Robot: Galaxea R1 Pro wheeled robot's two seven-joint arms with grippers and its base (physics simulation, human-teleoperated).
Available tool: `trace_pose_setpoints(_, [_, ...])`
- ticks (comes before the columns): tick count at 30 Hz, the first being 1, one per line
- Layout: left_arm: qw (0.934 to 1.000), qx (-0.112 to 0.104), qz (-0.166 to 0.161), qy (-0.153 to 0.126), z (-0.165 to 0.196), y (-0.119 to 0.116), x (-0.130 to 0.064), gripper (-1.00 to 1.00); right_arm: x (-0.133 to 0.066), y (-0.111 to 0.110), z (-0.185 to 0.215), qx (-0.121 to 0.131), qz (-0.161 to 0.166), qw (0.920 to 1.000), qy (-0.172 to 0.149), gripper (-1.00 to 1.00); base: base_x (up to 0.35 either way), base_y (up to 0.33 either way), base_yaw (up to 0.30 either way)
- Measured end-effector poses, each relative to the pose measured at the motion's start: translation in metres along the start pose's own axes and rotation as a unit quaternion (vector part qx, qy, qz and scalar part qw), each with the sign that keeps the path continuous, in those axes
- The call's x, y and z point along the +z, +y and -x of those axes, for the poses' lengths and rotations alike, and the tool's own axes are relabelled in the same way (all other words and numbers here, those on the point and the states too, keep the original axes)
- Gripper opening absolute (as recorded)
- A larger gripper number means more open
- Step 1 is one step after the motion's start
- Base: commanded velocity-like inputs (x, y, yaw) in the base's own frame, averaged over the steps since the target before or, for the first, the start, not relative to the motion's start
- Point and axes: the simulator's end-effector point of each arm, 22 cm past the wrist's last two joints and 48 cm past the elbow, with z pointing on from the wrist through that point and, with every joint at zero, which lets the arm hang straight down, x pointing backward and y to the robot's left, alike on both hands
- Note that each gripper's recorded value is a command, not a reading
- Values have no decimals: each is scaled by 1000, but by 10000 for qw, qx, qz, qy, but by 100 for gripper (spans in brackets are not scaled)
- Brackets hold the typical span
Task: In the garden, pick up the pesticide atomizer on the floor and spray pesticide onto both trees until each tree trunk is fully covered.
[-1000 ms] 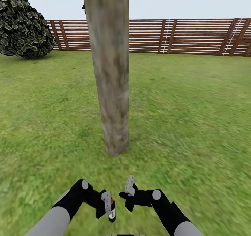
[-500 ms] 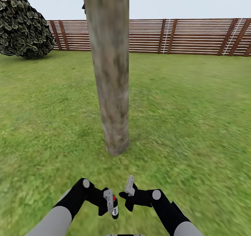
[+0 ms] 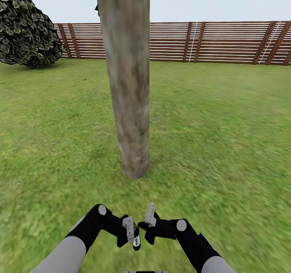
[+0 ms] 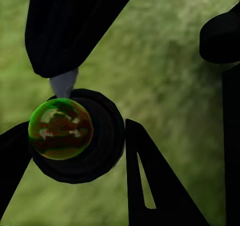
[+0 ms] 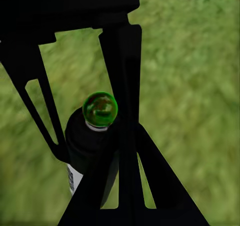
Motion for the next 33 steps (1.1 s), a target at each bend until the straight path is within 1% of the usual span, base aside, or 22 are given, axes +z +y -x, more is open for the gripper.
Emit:
trace_pose_setpoints(10, [10000,-1,-1,-16,1,0,0,-100,0,0,0,0,-1,10000,3,-100,0,0,0])
trace_pose_setpoints(11, [9996,-90,154,230,-32,6,-9,-100,-1,0,-2,19,-3,10000,12,-100,0,0,0])
trace_pose_setpoints(12, [9973,-233,348,598,-81,19,-40,-100,-1,0,-2,20,-3,10000,11,-100,0,0,0])
trace_pose_setpoints(13, [9966,-265,394,671,-91,22,-47,-100,-1,0,-2,19,-3,10000,11,-100,0,0,0])
trace_pose_setpoints(14, [9978,-224,335,520,-73,19,-36,-100,-1,0,-2,20,-5,10000,11,-100,0,0,0])
trace_pose_setpoints(15, [9978,-214,328,529,-73,18,-35,-100,-1,0,-2,20,-4,10000,11,-100,0,0,0])
trace_pose_setpoints(28, [9979,-238,341,503,-72,19,-35,-100,-1,0,-4,31,-1,10000,25,-100,0,0,0])
trace_pose_setpoints(33, [9973,-259,385,571,-80,22,-41,-100,-2,0,-5,40,-4,10000,31,-100,0,0,0])
